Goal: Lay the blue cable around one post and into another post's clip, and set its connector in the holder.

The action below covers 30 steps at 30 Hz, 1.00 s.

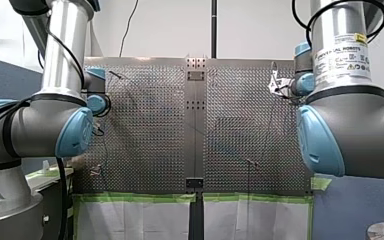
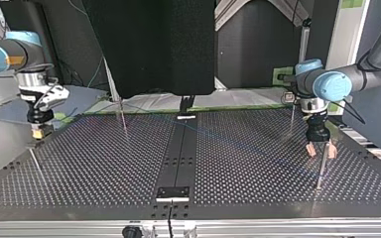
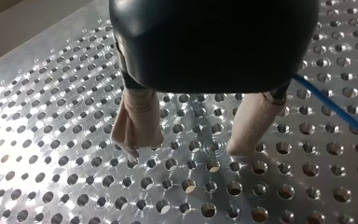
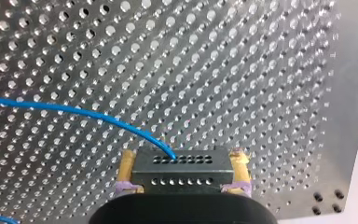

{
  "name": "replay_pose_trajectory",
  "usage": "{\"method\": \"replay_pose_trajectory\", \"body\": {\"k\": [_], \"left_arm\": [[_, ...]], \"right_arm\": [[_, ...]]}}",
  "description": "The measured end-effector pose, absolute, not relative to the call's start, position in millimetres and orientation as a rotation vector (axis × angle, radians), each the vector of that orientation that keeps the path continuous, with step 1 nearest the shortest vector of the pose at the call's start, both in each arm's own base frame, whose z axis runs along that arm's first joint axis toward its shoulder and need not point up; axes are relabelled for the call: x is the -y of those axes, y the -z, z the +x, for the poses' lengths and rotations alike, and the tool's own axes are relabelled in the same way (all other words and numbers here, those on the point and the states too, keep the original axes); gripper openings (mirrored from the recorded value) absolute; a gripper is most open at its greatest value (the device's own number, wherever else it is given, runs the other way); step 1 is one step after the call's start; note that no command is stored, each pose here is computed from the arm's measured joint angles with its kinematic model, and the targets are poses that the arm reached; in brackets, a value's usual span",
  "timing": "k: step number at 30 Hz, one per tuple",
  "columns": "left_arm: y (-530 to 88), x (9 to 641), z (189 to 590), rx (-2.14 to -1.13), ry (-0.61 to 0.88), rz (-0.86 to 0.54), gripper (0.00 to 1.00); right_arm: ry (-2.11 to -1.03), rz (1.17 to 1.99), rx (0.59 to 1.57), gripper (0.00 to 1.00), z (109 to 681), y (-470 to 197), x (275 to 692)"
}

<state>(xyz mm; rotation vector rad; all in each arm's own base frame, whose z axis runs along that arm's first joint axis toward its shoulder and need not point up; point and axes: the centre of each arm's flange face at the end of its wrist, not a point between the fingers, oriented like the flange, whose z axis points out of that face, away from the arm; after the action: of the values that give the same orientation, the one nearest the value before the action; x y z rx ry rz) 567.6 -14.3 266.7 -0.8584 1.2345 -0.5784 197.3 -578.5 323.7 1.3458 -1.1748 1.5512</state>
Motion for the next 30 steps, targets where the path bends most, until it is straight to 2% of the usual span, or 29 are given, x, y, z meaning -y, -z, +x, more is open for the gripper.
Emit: {"method": "replay_pose_trajectory", "body": {"k": [13, 20, 30], "left_arm": [[-266.7, 11.4, 567.7, -1.232, 0.575, -0.861, 1.0], [-266.9, 10.2, 567.7, -1.232, 0.572, -0.86, 1.0], [-266.7, 10.0, 567.6, -1.235, 0.566, -0.857, 1.0]], "right_arm": [[-1.566, 1.261, 1.189, 0.0, 173.0, -304.8, 597.5], [-1.543, 1.276, 1.236, 0.0, 163.3, -291.4, 607.9], [-1.537, 1.3, 1.229, 0.0, 160.6, -318.2, 620.9]]}}
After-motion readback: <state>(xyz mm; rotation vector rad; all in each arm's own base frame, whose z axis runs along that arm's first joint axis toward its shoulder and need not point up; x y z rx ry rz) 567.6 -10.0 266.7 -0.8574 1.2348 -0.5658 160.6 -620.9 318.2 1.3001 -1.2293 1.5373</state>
